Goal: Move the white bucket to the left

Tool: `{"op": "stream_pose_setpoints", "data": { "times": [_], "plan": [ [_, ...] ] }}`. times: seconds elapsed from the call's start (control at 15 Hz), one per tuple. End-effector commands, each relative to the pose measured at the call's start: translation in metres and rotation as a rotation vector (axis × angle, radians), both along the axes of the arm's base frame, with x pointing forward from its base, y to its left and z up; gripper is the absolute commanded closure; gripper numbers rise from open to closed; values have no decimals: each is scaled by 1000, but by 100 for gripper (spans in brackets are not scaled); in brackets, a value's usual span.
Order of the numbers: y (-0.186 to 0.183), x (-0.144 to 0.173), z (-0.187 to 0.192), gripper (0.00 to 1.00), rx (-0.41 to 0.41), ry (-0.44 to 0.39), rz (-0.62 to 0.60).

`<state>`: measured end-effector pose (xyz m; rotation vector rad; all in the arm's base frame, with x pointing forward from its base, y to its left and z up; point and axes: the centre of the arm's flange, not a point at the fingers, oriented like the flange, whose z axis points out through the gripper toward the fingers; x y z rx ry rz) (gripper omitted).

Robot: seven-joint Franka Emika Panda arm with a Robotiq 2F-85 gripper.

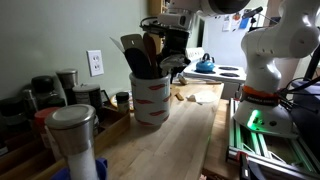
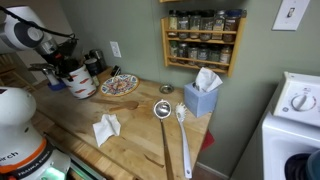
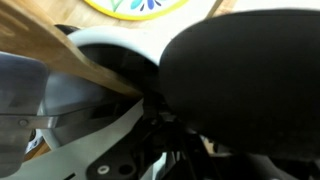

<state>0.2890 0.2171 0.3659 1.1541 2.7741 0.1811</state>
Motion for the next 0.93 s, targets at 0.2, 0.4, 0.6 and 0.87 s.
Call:
{"op": "stream_pose_setpoints", "data": {
  "times": [0.2, 0.4, 0.6, 0.87],
  "plan": [
    [-15, -6, -11, 96, 181, -33, 86],
    [-22, -5, -16, 96, 213, -10, 87],
    [-28, -3, -18, 96, 228, 4, 91],
    [-34, -1, -19, 60, 246, 19, 110]
  ]
}}
